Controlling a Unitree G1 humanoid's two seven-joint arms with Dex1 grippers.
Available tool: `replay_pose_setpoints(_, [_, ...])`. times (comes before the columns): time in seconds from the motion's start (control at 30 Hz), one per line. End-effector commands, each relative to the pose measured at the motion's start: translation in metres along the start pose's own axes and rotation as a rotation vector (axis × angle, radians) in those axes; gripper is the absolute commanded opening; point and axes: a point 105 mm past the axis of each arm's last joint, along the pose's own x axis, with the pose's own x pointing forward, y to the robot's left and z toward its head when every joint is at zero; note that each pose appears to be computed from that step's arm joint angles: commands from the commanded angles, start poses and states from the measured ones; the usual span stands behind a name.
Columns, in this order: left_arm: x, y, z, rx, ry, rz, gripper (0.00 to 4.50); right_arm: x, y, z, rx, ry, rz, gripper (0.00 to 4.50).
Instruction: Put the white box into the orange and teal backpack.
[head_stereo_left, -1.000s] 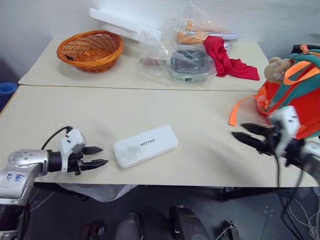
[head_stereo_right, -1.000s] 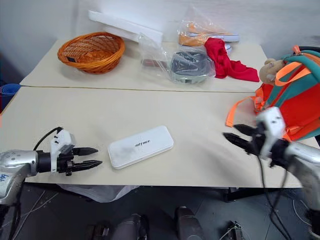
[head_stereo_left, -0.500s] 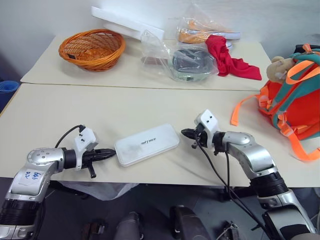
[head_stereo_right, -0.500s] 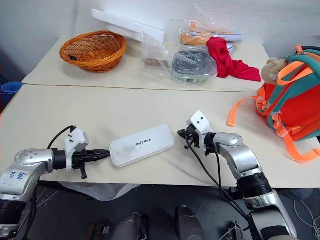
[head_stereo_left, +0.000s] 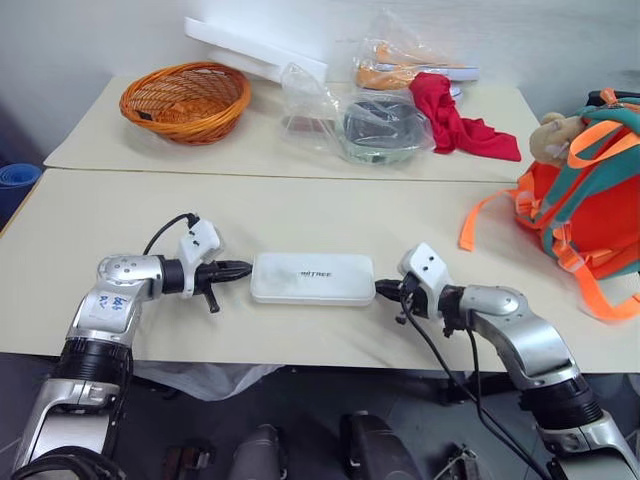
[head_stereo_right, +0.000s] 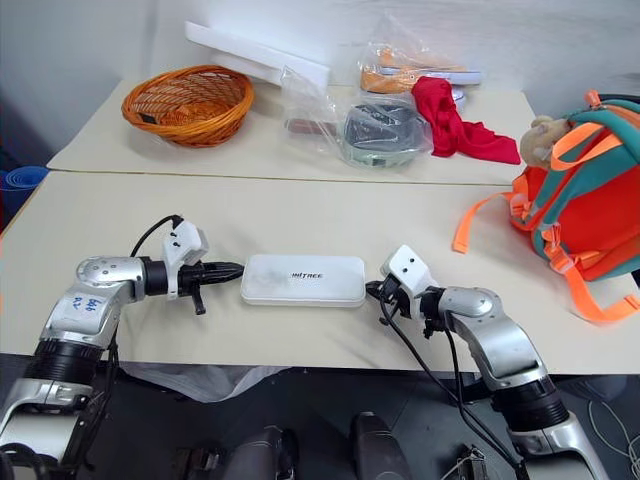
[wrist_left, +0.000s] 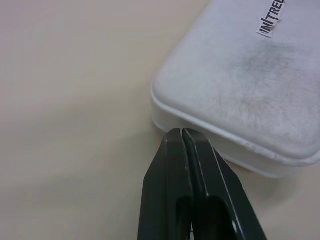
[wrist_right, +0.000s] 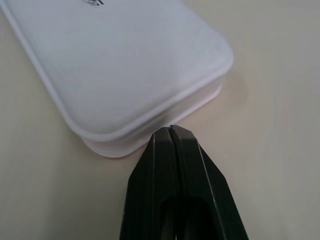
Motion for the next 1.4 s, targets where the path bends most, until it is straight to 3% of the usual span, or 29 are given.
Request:
replay_pose_setpoints(0.03, [-0.017, 0.013, -0.003, -0.194, 0.001, -0.006, 0.62, -0.009, -0.011, 0.007, -0.013, -0.026, -0.063, 0.0])
replay_pose_setpoints(0.27, [-0.028, 0.019, 0.0, -0.693, 0.024, -0.091, 2.73, -0.007, -0.014, 0.01, 0.011, -0.063, -0.118, 0.0])
replay_pose_setpoints(0.37, [-0.028, 0.024, 0.01, -0.802, -0.031, -0.111, 3.68, -0.006, -0.014, 0.012, 0.018, -0.073, -0.13, 0.0])
replay_pose_setpoints(0.47, [-0.025, 0.014, 0.001, -0.806, 0.053, -0.163, 4.45, -0.005, -0.015, 0.013, 0.028, -0.078, -0.141, 0.0])
replay_pose_setpoints(0.77, [0.023, -0.021, -0.001, -0.848, 0.18, -0.322, 4.45, 0.004, -0.007, 0.016, 0.05, -0.091, -0.132, 0.0])
replay_pose_setpoints(0.97, [0.05, -0.032, 0.015, -0.895, 0.109, -0.37, 4.45, 0.007, -0.004, 0.017, 0.055, -0.095, -0.138, 0.0])
replay_pose_setpoints(1.07, [0.051, -0.027, 0.024, -0.94, 0.046, -0.357, 3.82, 0.003, -0.007, 0.014, 0.066, -0.095, -0.158, 0.0])
replay_pose_setpoints(1.3, [0.043, -0.028, 0.041, -0.974, -0.026, -0.423, 1.75, -0.02, -0.009, 0.004, 0.086, -0.109, -0.239, 0.0])
replay_pose_setpoints(1.4, [0.038, -0.04, 0.047, -0.966, -0.021, -0.489, 1.26, -0.048, -0.019, 0.006, 0.158, -0.155, -0.321, 0.61])
